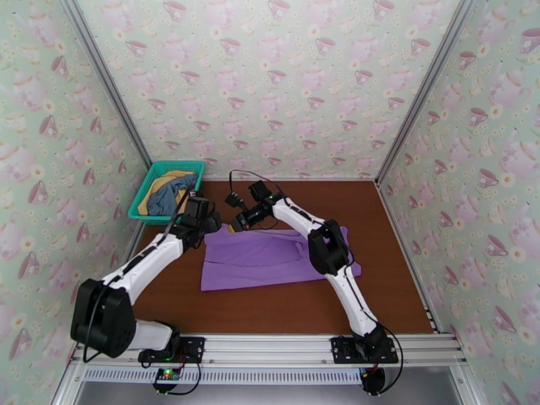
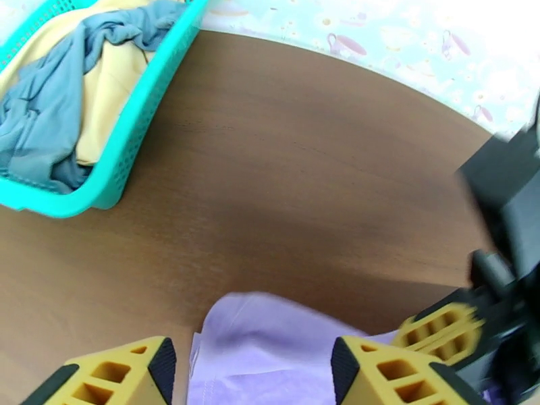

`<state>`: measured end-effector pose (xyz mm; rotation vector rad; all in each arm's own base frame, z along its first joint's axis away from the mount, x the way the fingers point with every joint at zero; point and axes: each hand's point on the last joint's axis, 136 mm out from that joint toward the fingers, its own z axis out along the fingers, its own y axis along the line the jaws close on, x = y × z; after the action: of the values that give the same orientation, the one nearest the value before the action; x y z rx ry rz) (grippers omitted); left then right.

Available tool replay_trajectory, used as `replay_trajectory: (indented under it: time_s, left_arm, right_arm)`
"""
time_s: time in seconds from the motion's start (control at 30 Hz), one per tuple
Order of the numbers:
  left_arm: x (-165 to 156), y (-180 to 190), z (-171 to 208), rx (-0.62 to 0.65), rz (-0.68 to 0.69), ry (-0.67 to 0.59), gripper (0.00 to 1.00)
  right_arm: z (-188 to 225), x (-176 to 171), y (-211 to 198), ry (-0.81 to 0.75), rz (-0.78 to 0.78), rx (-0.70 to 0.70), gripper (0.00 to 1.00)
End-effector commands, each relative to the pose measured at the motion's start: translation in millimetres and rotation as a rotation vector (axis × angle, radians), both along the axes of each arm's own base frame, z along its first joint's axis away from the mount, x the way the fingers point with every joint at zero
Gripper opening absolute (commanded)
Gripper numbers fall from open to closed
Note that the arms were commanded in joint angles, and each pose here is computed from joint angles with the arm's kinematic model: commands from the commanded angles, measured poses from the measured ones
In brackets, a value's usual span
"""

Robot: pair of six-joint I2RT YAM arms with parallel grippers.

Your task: Fold and stack the mixed laundry pile

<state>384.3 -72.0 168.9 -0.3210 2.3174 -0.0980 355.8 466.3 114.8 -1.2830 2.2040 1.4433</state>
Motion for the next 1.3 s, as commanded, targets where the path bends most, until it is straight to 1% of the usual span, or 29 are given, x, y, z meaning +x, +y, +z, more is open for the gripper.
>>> replay_trajectory:
  time_s: [0.0,0.03,0.07,0.17,0.27,0.37,0.47,0.57,0.67,0.8,0.9,1.13,1.27]
  left_arm:
    - [-23,-6,-13,-0.085,-0.014,0.112,0.25]
    - [-28,-13,-16,-0.126,-0.032,0.134,0.08]
    - [-37,-18,-31,-0.154,-0.043,0.179,0.00]
    - [-58,-33,-59,-0.257,-0.083,0.261,0.00]
    - [-75,-44,-80,-0.329,-0.113,0.305,0.00]
    - [-83,-50,-92,-0.356,-0.149,0.316,0.00]
    - [-82,-52,-97,-0.358,-0.167,0.318,0.00]
    - [-69,-48,-104,-0.323,-0.139,0.321,0.00]
    - [-47,-45,-111,-0.302,-0.105,0.300,0.00]
    - [-15,-41,-115,-0.320,-0.054,0.241,0.00]
    - [1,-39,-113,-0.337,-0.029,0.205,0.00]
    - [17,-34,-100,-0.344,-0.024,0.152,0.00]
    - [22,-25,-112,-0.334,-0.005,0.176,0.00]
  right_arm:
    - [-3,-4,4,-0.050,0.001,-0.006,0.00]
    - [-4,-3,4,-0.053,-0.008,-0.008,0.00]
    - [-4,-1,4,-0.062,-0.018,-0.013,0.00]
    - [2,8,2,-0.115,-0.060,-0.026,0.00]
    - [9,22,-2,-0.169,-0.120,-0.039,0.00]
    - [18,40,-5,-0.204,-0.194,-0.037,0.00]
    - [26,54,-7,-0.220,-0.251,-0.021,0.00]
    - [29,58,-6,-0.218,-0.264,-0.007,0.00]
    - [28,56,-4,-0.203,-0.253,-0.003,0.00]
    - [21,54,-5,-0.189,-0.245,-0.012,0.00]
    - [16,53,-7,-0.183,-0.239,-0.023,0.00]
    - [11,54,-7,-0.170,-0.228,-0.027,0.00]
    - [10,48,-6,-0.150,-0.199,-0.015,0.00]
